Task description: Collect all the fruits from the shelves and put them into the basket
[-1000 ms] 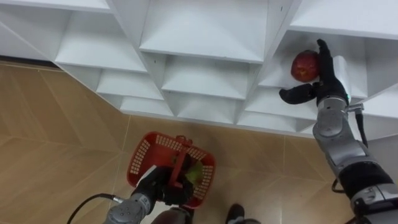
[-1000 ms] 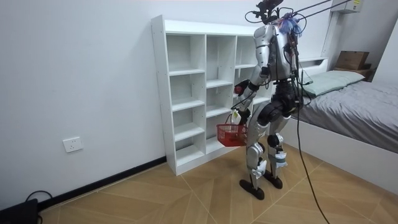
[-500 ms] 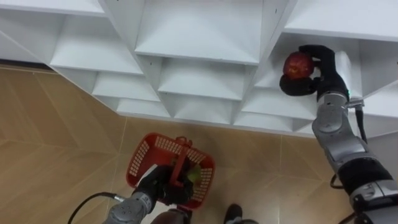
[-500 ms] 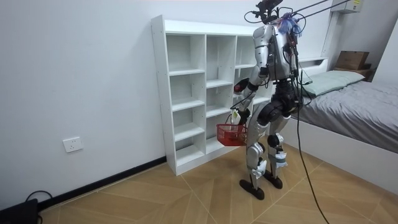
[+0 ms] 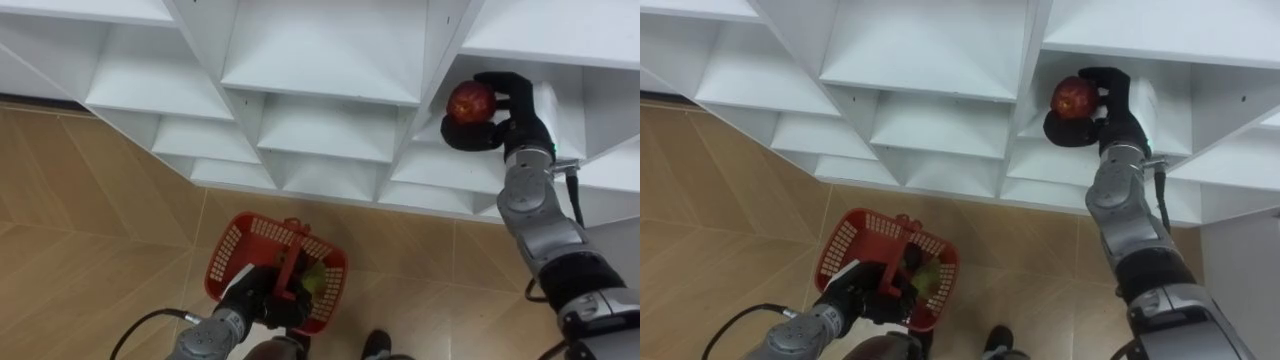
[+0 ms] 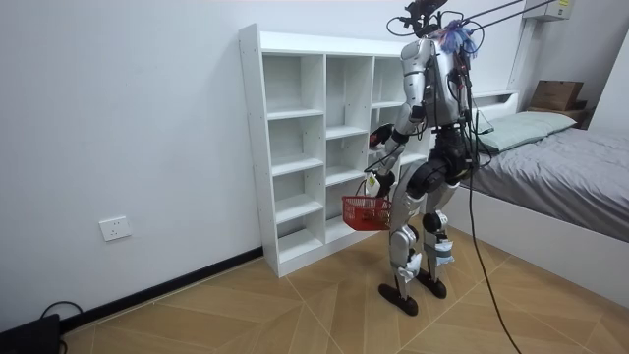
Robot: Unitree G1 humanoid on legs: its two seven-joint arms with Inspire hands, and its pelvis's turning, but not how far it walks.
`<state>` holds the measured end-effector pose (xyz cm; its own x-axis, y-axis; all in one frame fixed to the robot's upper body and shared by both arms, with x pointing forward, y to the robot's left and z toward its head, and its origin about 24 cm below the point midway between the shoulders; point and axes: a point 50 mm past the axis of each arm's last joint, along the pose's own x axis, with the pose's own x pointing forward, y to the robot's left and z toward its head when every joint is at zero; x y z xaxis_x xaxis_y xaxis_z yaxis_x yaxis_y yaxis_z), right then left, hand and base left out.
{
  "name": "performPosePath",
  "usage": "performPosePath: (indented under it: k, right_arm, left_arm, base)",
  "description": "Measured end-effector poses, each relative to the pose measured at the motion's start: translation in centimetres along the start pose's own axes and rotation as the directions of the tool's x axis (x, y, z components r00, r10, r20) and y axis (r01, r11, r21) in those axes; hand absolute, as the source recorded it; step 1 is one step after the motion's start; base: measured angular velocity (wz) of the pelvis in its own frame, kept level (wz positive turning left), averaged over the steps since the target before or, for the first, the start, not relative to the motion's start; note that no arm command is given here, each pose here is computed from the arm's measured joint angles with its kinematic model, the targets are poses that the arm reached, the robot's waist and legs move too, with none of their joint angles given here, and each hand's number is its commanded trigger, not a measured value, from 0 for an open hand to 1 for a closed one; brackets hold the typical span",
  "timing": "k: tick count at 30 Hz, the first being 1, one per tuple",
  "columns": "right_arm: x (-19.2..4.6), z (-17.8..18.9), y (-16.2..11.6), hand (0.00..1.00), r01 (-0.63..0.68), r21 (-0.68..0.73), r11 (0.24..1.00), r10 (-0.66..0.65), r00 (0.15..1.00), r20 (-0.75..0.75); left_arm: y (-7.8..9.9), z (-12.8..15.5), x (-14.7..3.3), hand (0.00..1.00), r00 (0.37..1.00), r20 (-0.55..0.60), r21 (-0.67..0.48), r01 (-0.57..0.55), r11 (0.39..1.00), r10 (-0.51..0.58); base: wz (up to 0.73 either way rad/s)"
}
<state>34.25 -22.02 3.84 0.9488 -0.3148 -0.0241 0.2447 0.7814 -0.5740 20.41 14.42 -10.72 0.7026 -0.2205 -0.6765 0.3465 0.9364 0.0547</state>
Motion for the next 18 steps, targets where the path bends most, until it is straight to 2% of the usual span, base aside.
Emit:
performPosePath:
  k: [13, 18]
  right_arm:
    - [0.0, 0.1, 0.1, 1.00, -0.014, 0.001, 1.000, 0.014, 1.000, 0.005]
    - [-0.1, 1.7, 0.4, 1.00, -0.036, 0.021, 0.999, 0.034, 0.997, 0.074]
  left_arm:
    - [-0.1, -0.1, 0.0, 1.00, 1.000, -0.001, -0.002, 0.005, 1.000, -0.005]
    - [-0.1, 0.3, 0.0, 1.00, 1.000, 0.013, -0.002, 0.004, 1.000, -0.004]
  base:
    - [0.02]
    - [-0.01]
